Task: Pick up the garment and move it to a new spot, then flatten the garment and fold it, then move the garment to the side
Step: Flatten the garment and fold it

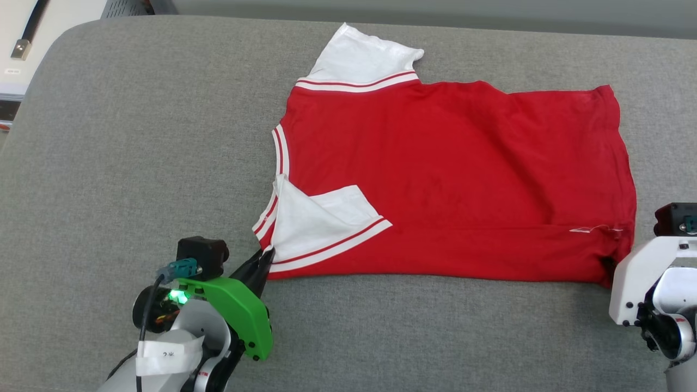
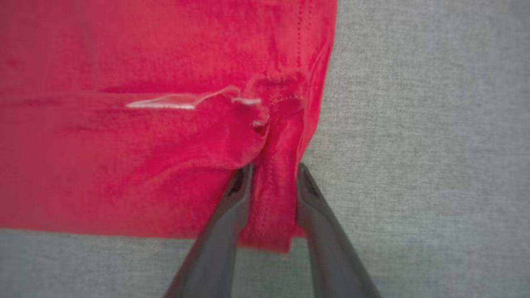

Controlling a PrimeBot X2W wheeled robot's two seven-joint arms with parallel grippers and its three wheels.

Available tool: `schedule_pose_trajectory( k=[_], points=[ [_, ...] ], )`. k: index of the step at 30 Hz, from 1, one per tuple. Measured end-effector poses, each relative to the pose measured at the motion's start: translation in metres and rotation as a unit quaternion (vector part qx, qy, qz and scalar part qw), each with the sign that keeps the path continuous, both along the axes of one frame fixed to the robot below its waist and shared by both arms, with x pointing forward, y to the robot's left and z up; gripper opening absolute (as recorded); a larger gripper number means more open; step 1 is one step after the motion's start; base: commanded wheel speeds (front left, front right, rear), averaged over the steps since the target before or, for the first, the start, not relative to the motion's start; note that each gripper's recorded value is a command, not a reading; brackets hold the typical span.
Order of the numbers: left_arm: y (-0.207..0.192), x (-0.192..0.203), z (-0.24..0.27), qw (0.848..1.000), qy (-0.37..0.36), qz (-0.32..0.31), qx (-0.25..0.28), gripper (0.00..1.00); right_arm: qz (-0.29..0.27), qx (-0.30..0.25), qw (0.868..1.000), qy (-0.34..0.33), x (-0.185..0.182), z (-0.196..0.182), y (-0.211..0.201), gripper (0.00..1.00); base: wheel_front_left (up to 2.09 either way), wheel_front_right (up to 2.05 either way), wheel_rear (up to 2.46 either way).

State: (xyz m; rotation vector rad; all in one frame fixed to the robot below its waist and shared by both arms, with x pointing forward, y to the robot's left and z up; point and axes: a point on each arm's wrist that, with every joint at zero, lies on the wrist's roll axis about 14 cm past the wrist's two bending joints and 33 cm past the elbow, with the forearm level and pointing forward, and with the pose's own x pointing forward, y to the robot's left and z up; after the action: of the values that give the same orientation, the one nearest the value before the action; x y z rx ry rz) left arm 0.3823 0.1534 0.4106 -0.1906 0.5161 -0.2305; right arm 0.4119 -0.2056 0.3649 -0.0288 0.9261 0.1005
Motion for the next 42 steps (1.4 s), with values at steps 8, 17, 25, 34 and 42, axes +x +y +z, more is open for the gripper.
schedule_pose_trajectory(
  k=[8, 17, 25, 34, 42],
  points=[
    [0.002, -0.006, -0.004, 1.000, 0.011, -0.007, 0.015, 0.00, -0.002, 0.004, 1.000, -0.011, -0.002, 0.007, -0.001, 0.00, 0.00, 0.00, 0.00],
    [0.008, -0.016, 0.007, 1.000, -0.001, -0.007, 0.027, 0.00, -0.003, -0.002, 1.000, -0.024, -0.017, 0.029, -0.013, 0.00, 0.00, 0.00, 0.00],
    [0.008, -0.051, -0.004, 0.998, 0.050, -0.014, 0.018, 0.00, 0.005, 0.011, 1.000, -0.024, -0.044, 0.052, -0.019, 0.00, 0.00, 0.00, 0.00],
    [0.005, -0.068, -0.014, 0.996, 0.080, -0.023, 0.012, 0.00, -0.014, 0.008, 0.999, 0.028, -0.079, 0.043, -0.033, 0.00, 0.00, 0.00, 0.00],
    [0.001, -0.074, -0.036, 0.993, 0.117, -0.025, 0.011, 0.00, -0.031, 0.022, 0.998, 0.043, -0.082, 0.024, -0.030, 0.00, 0.00, 0.00, 0.00]
  ],
)
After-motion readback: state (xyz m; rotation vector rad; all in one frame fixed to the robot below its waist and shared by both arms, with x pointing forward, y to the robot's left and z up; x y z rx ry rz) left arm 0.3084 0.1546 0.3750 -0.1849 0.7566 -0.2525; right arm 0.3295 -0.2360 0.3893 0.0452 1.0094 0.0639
